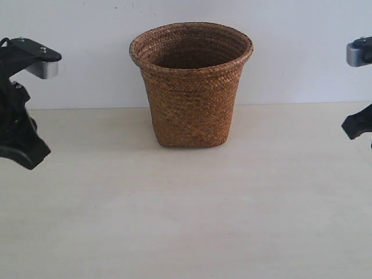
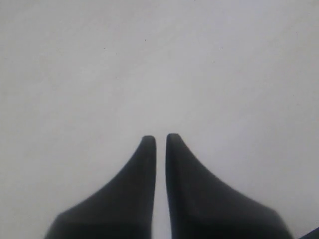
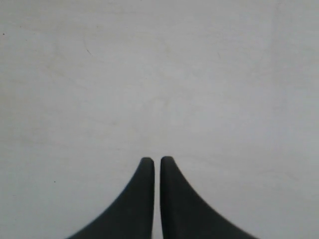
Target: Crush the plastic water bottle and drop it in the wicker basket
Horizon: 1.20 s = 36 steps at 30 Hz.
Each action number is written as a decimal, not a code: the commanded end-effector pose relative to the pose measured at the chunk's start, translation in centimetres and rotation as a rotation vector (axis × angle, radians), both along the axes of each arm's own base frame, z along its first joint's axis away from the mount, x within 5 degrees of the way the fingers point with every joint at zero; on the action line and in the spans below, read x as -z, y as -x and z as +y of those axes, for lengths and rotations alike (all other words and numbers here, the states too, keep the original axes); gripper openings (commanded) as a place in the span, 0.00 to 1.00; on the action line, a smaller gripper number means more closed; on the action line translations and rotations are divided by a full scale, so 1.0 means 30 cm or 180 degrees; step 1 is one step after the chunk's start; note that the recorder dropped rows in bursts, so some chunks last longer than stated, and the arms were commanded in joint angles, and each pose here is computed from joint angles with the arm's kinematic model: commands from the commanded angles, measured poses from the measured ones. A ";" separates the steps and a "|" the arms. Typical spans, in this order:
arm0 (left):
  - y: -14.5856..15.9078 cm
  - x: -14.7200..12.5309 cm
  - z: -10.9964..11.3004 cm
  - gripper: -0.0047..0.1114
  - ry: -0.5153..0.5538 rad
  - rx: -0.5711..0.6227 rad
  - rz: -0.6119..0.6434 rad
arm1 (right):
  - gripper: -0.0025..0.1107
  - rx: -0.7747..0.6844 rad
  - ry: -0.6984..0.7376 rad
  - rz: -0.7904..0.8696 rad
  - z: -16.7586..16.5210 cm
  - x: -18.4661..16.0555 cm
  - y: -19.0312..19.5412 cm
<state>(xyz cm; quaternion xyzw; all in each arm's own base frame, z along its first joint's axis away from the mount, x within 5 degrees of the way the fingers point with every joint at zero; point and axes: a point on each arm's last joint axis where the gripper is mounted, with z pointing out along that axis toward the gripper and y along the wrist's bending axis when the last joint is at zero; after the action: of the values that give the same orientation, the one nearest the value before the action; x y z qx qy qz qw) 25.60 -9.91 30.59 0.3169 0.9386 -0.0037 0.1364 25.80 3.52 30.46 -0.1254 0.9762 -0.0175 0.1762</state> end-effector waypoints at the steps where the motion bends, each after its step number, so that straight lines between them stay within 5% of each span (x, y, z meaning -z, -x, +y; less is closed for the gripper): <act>1: 0.080 0.006 0.031 0.07 0.0111 -0.0131 -0.0133 | 0.02 0.0141 -0.0017 -0.0092 -0.050 -0.018 0.070; 8: 0.210 0.015 0.081 0.07 0.0239 -0.0293 -0.0296 | 0.02 0.0213 -0.0232 -0.1095 -0.061 -0.062 0.212; 21: 0.465 0.001 0.176 0.07 0.0877 -0.0389 -0.1448 | 0.02 0.0327 -0.0679 -0.2872 -0.092 -0.106 0.559; 36: 0.724 0.031 0.271 0.07 0.1517 -0.0390 -0.2548 | 0.02 0.0415 -0.1404 -0.4074 -0.098 0.071 0.737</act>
<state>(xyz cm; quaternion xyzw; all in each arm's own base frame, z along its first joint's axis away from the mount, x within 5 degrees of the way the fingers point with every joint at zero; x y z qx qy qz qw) 4.76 -2.03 30.14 0.2103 0.8174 -0.0741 0.5311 3.79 0.61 29.15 0.0023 0.6926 0.0935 0.7152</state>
